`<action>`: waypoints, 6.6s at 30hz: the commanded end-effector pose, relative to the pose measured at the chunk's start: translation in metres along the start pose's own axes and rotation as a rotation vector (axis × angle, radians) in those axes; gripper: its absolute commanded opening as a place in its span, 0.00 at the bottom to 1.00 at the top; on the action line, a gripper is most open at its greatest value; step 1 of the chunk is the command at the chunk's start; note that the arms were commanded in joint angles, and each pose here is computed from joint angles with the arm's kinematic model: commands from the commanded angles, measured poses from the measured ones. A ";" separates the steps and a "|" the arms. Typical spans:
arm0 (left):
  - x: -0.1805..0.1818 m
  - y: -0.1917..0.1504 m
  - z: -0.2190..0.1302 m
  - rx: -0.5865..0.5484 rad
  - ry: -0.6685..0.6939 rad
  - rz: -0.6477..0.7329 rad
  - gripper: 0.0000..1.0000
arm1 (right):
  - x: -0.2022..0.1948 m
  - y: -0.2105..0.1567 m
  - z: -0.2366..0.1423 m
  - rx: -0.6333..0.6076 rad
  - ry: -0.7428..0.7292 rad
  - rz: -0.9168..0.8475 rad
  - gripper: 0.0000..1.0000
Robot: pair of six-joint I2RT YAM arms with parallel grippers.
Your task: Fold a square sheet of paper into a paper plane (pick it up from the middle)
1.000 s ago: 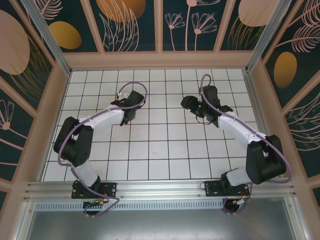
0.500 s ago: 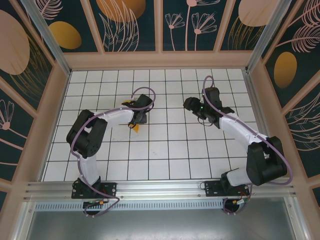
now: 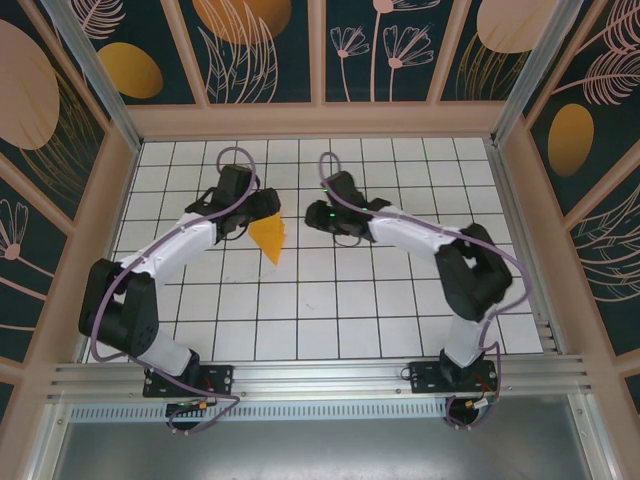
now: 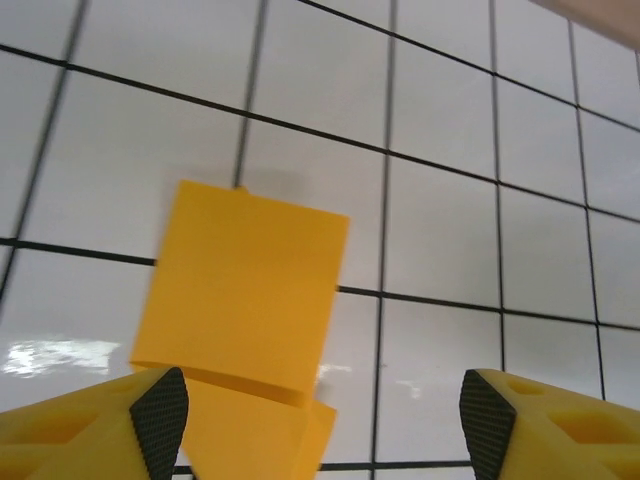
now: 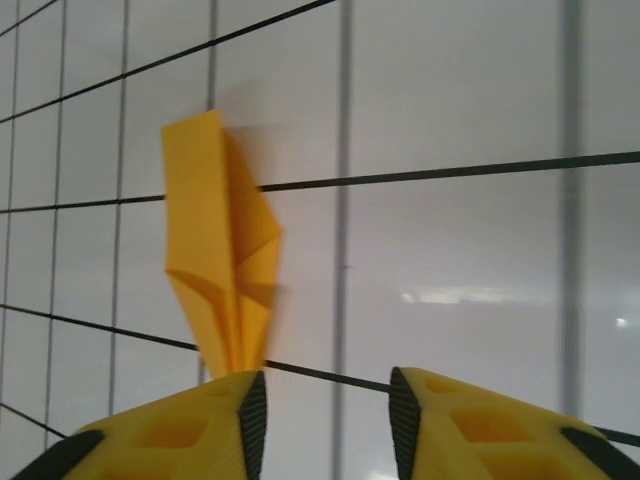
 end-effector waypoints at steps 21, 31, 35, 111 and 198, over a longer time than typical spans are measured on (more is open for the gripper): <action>0.094 -0.026 -0.013 0.008 0.067 -0.268 0.79 | 0.031 -0.046 0.127 0.223 -0.044 -0.101 0.20; 0.087 -0.032 -0.013 0.042 0.010 -0.239 0.80 | -0.014 -0.080 0.091 0.395 -0.056 -0.426 0.20; 0.081 -0.035 -0.014 0.052 -0.033 -0.222 0.80 | -0.044 -0.095 0.057 0.457 -0.037 -0.604 0.20; -0.038 -0.151 0.042 0.404 -0.440 -0.419 0.41 | -0.110 -0.083 0.034 0.253 0.035 0.065 0.12; -0.064 -0.124 0.042 0.400 -0.249 -0.380 0.01 | -0.047 -0.082 0.022 -0.243 0.082 -1.050 0.14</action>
Point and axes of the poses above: each hand's point on the last joint's axis, 136 mm out from that joint toward the fingers, its own z axis out along the fingers, its own x axis along the line the jaws close on, y = z × x, the point moved 3 cm from there along -z, back along the fingers, and after that the axes turned 4 degrees about z, right-handed, at the moved point
